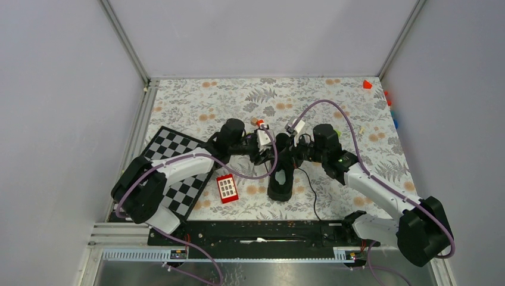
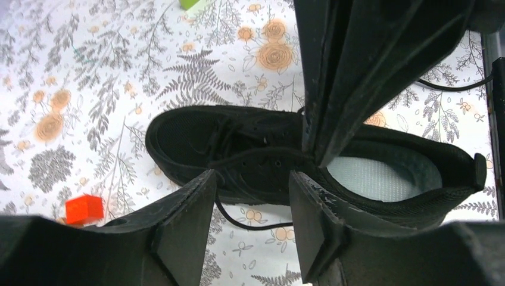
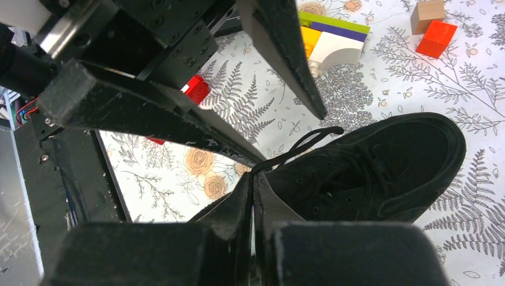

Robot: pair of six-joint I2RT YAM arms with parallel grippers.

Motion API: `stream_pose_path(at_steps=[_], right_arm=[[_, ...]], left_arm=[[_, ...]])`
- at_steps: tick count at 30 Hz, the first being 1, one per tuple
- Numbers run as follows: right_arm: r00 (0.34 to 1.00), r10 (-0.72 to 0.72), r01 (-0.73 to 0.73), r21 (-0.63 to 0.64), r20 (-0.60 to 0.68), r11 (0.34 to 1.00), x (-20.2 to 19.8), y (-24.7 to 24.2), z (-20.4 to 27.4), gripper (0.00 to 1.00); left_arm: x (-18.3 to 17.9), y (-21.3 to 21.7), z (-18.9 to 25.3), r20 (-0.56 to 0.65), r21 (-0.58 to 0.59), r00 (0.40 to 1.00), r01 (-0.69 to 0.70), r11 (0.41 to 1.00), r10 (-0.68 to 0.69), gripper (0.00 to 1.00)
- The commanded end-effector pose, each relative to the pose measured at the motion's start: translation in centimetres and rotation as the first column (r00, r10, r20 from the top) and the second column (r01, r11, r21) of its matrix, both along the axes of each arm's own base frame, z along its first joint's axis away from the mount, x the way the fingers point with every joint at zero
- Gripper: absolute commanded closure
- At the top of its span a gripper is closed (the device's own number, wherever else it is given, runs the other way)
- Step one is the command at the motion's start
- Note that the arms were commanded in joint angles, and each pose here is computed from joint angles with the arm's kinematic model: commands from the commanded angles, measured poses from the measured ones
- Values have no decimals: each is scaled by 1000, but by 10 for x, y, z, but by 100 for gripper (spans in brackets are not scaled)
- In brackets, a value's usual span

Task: Tie the shoes
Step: Wrap the shoelace around the shoelace.

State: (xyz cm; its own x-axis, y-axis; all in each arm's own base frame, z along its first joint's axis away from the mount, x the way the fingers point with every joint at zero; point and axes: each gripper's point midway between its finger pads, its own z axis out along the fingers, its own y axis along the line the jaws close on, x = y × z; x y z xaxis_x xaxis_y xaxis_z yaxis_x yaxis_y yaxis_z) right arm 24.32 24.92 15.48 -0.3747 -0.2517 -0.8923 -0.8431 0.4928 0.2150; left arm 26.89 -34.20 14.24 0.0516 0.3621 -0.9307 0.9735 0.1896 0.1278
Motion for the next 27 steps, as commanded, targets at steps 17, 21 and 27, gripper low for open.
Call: stream_pose_path(at_steps=[17, 21, 27], right_arm=[[998, 68, -68, 19, -12, 998, -4, 5, 12, 100], [999, 36, -36, 12, -2, 999, 0, 0, 13, 100], [1000, 5, -5, 23, 19, 1000, 4, -5, 16, 100]], left_arm=[[10, -26, 24, 49, -35, 990, 135, 990, -133, 100], [7, -21, 27, 45, -44, 993, 108, 993, -106, 100], [-7, -2, 31, 27, -46, 998, 59, 997, -57, 100]])
